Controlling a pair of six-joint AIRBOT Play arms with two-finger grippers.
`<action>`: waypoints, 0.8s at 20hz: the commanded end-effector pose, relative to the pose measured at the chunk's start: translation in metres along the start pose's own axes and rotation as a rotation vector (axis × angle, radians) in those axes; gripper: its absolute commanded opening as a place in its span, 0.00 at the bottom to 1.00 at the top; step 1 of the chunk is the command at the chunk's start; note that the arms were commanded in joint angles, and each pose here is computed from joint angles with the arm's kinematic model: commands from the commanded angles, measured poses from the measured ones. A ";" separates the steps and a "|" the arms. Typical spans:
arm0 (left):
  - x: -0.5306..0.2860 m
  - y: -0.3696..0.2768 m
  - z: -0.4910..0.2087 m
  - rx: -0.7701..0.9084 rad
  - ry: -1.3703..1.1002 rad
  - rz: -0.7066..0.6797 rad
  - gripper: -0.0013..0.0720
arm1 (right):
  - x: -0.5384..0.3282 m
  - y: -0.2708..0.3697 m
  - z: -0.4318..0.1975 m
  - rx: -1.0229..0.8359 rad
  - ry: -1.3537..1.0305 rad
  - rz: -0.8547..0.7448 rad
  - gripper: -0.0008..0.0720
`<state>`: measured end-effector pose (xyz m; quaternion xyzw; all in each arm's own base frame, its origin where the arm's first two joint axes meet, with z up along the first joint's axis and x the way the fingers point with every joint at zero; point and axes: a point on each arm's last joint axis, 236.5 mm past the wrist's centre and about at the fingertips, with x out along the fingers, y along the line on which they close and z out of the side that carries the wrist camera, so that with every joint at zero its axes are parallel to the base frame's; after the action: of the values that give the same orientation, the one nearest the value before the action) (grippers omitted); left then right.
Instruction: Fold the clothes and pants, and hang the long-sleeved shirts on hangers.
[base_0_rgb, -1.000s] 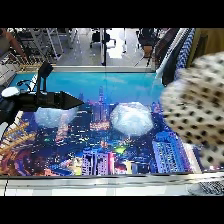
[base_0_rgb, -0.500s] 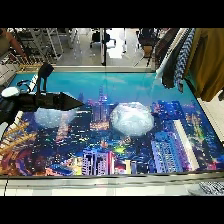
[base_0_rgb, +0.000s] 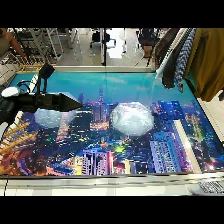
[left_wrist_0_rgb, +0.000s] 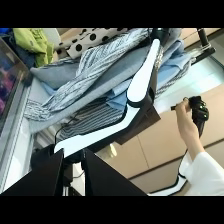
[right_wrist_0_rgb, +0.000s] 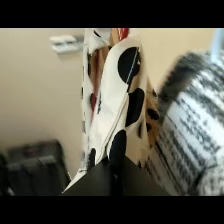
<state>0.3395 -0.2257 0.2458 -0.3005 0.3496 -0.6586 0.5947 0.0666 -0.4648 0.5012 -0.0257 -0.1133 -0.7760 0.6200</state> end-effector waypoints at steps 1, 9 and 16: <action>0.003 0.000 -0.002 -0.011 0.010 -0.005 0.17 | 0.013 -0.001 0.004 0.068 -0.041 0.028 0.03; 0.006 -0.001 -0.003 -0.012 0.015 -0.010 0.17 | 0.003 -0.006 -0.076 -0.065 0.285 0.021 0.10; 0.007 0.010 0.011 -0.012 -0.043 0.035 0.17 | -0.075 0.055 -0.038 0.086 0.334 0.282 0.94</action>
<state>0.3463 -0.2330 0.2447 -0.3077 0.3500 -0.6481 0.6023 0.1108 -0.4453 0.4465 0.1022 -0.0346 -0.7143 0.6914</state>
